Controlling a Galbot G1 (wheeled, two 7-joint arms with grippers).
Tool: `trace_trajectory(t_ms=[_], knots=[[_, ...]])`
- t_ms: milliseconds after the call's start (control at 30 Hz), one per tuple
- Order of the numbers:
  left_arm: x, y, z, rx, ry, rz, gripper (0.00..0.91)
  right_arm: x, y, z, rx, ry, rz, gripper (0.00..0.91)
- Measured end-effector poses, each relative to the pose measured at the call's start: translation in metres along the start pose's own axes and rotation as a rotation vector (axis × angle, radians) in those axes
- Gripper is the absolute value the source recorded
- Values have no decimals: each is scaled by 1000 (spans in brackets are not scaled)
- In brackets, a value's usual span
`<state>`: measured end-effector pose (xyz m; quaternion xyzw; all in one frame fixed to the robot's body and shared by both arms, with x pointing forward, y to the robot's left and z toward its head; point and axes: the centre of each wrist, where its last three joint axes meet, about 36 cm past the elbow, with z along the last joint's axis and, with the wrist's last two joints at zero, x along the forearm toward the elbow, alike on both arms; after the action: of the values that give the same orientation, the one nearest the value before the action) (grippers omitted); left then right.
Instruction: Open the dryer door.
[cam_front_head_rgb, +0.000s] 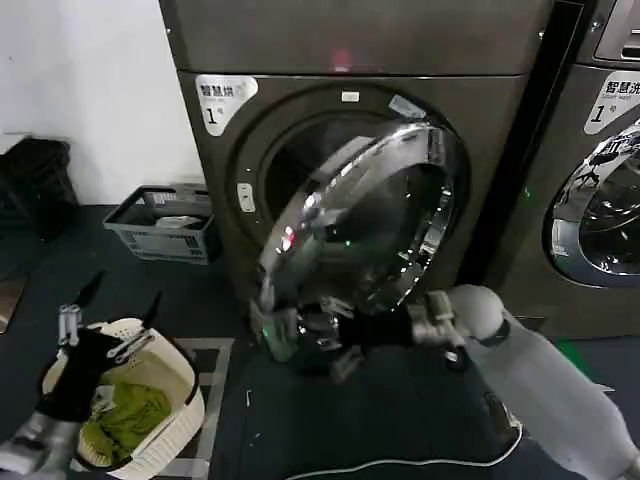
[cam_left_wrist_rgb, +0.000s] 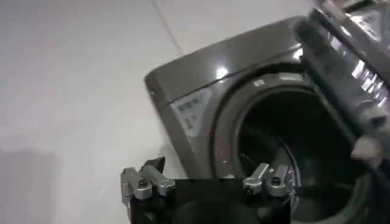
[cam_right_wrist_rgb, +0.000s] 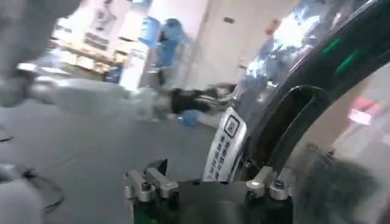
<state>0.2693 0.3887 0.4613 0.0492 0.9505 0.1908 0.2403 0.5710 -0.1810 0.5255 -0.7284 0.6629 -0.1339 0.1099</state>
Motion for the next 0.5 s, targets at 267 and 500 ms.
trace_trajectory(t_ms=[267, 500], knots=[[-21, 9, 6, -56, -4, 71, 907, 40, 18, -8, 45, -7, -126, 907], [-52, 1, 19, -101, -7, 205, 907, 81, 34, -16, 82, 9, -111, 907]])
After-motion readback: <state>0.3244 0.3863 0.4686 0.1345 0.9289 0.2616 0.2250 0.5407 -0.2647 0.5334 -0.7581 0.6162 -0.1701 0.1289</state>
